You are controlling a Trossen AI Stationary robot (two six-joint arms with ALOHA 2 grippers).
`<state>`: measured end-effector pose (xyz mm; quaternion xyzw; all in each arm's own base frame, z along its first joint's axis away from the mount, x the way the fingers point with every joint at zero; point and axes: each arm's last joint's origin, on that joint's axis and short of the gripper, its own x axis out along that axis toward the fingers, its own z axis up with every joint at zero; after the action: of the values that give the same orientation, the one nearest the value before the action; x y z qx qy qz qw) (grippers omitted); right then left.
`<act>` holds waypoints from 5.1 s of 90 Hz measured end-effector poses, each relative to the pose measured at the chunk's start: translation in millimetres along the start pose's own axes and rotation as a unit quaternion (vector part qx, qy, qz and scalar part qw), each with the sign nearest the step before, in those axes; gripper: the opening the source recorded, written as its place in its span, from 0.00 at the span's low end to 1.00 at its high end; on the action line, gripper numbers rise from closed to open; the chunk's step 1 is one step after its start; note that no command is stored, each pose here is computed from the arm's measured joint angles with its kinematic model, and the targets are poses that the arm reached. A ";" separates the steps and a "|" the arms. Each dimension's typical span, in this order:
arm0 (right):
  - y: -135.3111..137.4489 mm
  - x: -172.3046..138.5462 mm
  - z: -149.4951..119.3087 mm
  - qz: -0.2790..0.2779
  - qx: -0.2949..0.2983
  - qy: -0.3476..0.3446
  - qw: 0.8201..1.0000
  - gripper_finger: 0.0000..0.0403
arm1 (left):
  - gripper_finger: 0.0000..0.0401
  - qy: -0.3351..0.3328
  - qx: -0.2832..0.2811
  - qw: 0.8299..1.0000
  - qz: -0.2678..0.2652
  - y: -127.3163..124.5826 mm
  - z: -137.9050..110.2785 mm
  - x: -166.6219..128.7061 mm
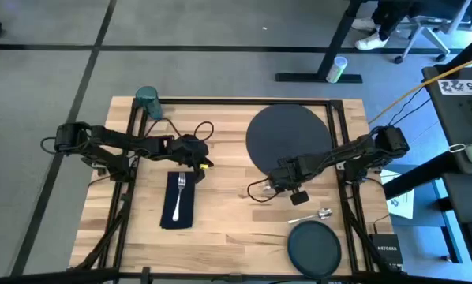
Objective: Set table place
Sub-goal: Put the silver table knife on the black tablemat
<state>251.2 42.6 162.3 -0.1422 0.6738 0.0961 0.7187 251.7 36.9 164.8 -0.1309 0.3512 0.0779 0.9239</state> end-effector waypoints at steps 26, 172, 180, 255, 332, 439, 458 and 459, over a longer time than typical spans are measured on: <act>0.9 17.8 -5.9 0.036 0.001 -0.032 0.999 0.18 | 0.00 0.016 -0.002 1.000 0.003 0.6 -3.2 0.0; -0.5 17.1 18.5 0.056 -0.042 -0.124 0.990 0.29 | 0.00 0.017 -0.005 1.000 0.002 -0.4 -3.5 0.0; 0.9 23.7 13.4 0.059 -0.030 -0.119 0.991 0.29 | 0.00 0.017 -0.005 1.000 0.002 -0.4 -3.5 0.0; 1.8 23.5 16.8 0.017 -0.004 -0.125 0.992 0.00 | 0.00 0.015 -0.007 1.000 0.001 -0.5 -3.1 0.0; -38.3 -9.6 3.8 -0.136 0.012 0.050 0.989 0.00 | 0.00 0.015 -0.005 1.000 0.002 -0.4 -3.2 0.0; -51.8 25.5 -13.8 -0.056 0.034 -0.017 0.998 0.00 | 0.00 0.029 -0.001 1.000 0.004 0.1 -5.8 -0.1; -56.9 27.0 -17.9 -0.060 0.057 -0.009 0.997 0.00 | 0.00 0.031 -0.002 1.000 0.005 0.2 -6.2 -0.1; -56.8 27.0 -17.9 -0.060 0.057 -0.009 0.997 0.00 | 0.00 0.032 -0.002 0.999 0.005 0.2 -6.3 -0.1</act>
<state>255.1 -18.3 138.8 -0.1402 0.6617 0.0159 0.7364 247.6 35.2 160.3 -0.1338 0.3806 0.0789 0.9116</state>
